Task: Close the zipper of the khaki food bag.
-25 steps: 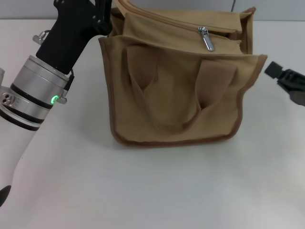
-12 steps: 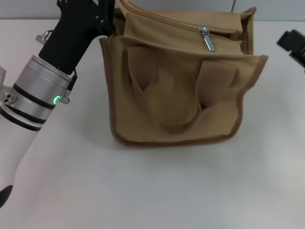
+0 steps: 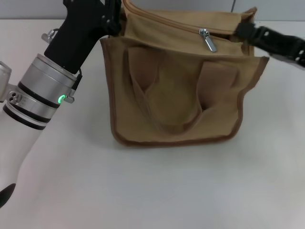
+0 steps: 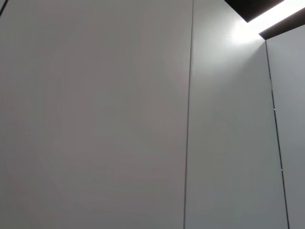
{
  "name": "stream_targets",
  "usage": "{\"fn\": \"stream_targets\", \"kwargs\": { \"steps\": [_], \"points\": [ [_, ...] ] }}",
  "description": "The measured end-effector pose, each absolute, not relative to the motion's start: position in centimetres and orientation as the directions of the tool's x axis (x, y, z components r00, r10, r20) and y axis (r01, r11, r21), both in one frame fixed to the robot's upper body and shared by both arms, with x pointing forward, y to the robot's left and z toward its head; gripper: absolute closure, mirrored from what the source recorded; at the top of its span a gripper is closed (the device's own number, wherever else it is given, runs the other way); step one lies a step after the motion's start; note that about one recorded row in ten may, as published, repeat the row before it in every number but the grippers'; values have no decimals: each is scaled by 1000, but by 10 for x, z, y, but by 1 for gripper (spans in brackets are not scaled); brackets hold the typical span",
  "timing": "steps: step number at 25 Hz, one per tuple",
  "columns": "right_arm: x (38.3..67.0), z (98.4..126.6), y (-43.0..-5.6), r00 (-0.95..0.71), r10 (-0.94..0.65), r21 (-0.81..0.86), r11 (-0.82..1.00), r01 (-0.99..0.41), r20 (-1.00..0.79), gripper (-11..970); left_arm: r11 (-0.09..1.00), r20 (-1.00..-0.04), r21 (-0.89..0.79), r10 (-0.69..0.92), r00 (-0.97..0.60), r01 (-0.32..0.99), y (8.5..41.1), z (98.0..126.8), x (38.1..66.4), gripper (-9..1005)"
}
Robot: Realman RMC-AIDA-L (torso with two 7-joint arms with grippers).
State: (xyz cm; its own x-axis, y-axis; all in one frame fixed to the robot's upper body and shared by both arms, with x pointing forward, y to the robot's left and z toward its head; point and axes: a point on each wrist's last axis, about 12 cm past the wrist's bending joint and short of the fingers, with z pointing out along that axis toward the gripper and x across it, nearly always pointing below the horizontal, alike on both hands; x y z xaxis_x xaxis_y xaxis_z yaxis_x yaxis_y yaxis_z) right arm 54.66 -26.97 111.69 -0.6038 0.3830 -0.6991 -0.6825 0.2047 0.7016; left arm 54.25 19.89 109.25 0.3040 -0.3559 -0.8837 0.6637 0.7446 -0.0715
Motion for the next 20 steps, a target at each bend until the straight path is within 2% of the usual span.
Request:
{"fn": "stream_targets", "kwargs": {
  "steps": [7,20],
  "points": [
    [554,1112,-262,-613,371,710,245,-661,-698,391,741,-885,-65,-352,304,668,197,1094,545,858],
    [557,1104,-259,-662,336,742,281,-608,-670,399,744,-892,-59,-338,299,666,195,1094,549,852]
  ]
}}
